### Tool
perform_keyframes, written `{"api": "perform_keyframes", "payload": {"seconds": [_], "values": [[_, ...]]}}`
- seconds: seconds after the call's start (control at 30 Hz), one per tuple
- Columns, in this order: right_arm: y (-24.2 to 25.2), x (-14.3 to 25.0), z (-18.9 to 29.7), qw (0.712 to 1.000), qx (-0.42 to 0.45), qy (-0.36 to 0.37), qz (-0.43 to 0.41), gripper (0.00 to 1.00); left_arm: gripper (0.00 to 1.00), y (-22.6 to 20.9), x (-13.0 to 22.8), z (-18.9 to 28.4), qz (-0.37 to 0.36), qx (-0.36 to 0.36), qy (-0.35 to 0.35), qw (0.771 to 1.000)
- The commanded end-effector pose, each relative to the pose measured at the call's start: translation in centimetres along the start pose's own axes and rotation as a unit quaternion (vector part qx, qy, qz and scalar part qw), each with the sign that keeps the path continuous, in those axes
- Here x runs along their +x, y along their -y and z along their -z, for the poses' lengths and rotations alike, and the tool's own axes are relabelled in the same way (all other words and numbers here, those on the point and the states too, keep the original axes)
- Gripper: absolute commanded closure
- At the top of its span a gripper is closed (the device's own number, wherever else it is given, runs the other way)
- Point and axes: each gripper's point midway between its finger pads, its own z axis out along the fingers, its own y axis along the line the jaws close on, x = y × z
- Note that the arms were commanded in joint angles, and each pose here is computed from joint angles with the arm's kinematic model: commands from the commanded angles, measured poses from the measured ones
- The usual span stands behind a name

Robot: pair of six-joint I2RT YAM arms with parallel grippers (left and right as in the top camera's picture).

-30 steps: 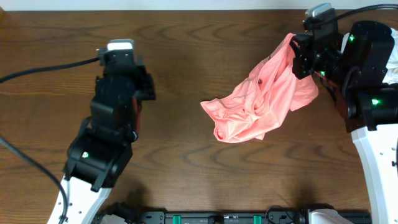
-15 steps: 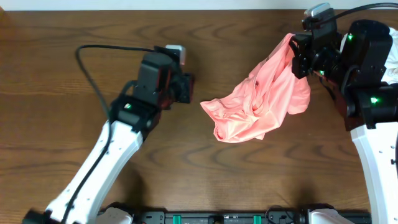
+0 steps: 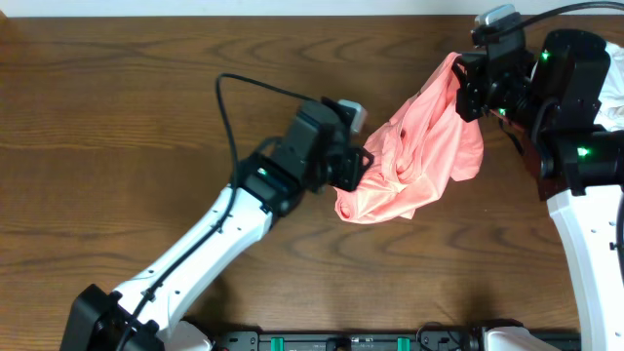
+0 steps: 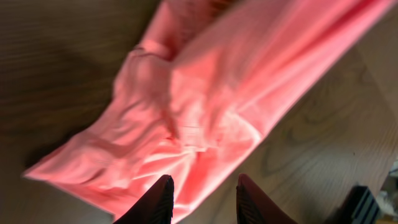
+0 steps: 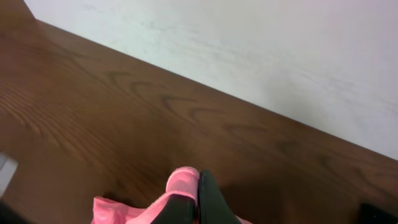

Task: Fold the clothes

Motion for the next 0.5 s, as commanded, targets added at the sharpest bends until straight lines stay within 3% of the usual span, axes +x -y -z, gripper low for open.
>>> {"api": "perform_keyframes", "payload": {"seconds": [0.0,0.13,0.3,0.47], "values": [[1.1,-0.5,0.2,1.0,0.015,0.005,0.003,0.99,0.66,1.3,-0.2,-0.3,-0.019,-0.022,0.017,0.999],[1.1,-0.6,0.2,1.0,0.015,0.007,0.004,0.99,0.66,2.6,-0.4,-1.0,-0.045,-0.047,0.043,0.997],[1.1,-0.6,0.2,1.0,0.015,0.007,0.001,0.99,0.66,1.3,-0.6,-1.8,-0.025,-0.126,0.078,0.989],[1.1,-0.6,0.2,1.0,0.015,0.007,0.002,0.99,0.66,1.3,-0.7,-3.8,-0.004,-0.126,0.092,0.988]]}}
